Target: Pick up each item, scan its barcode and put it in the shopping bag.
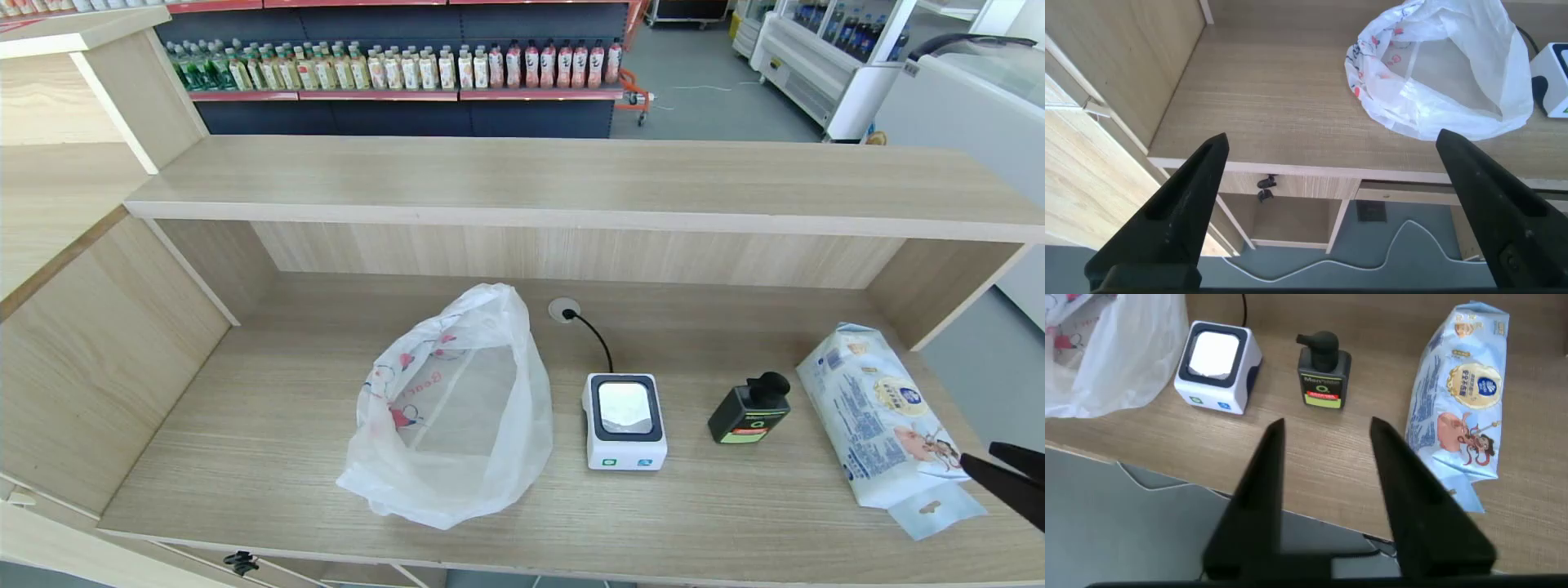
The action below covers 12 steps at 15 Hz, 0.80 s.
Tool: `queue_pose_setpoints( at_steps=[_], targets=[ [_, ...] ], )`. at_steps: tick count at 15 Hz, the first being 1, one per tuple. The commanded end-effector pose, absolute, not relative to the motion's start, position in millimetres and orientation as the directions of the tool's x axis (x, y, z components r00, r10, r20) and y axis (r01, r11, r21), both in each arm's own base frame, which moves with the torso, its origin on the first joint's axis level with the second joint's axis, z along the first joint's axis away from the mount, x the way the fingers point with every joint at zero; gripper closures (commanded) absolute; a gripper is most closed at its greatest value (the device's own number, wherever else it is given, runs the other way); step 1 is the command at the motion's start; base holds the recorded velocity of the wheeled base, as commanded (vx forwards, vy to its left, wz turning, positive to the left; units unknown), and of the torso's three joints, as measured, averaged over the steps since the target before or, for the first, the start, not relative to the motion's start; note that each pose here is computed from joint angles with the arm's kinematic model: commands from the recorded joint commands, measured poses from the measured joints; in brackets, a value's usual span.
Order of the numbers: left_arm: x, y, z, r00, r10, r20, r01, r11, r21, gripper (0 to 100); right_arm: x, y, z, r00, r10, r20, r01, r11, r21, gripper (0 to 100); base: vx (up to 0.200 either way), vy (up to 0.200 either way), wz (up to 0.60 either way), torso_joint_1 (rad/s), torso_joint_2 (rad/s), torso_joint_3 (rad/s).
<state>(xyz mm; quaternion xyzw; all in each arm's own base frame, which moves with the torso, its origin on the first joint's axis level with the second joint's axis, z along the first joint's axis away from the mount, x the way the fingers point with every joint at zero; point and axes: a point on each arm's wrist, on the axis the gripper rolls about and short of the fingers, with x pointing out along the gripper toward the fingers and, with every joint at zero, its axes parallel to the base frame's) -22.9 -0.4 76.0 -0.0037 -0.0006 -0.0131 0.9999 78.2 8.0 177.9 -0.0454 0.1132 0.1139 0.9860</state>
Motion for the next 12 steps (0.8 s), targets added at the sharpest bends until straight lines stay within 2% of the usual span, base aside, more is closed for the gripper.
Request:
queue_pose_setpoints(
  at_steps=[1,5,12],
  targets=[
    [-22.9,-0.4,75.9,1.0,-0.028,0.002,0.028,1.0,-0.008,0,88.5,5.7,165.4,0.931,0.185,-0.315,-0.211,0.976,-0.051,0,0.0,0.0,0.0,0.0,0.0,0.0],
    [-22.9,-0.4,75.9,1.0,-0.026,0.002,0.026,1.0,-0.008,0,133.9,-2.2,150.0,0.923,0.127,-0.363,-0.157,0.986,-0.054,0,0.0,0.0,0.0,0.0,0.0,0.0],
    [-22.9,-0.4,75.9,1.0,-0.026,0.002,0.026,1.0,-0.008,0,170.5,-6.6,123.2,0.879,0.14,-0.456,-0.177,0.983,-0.04,0,0.0,0.0,0.0,0.0,0.0,0.0]
  ],
)
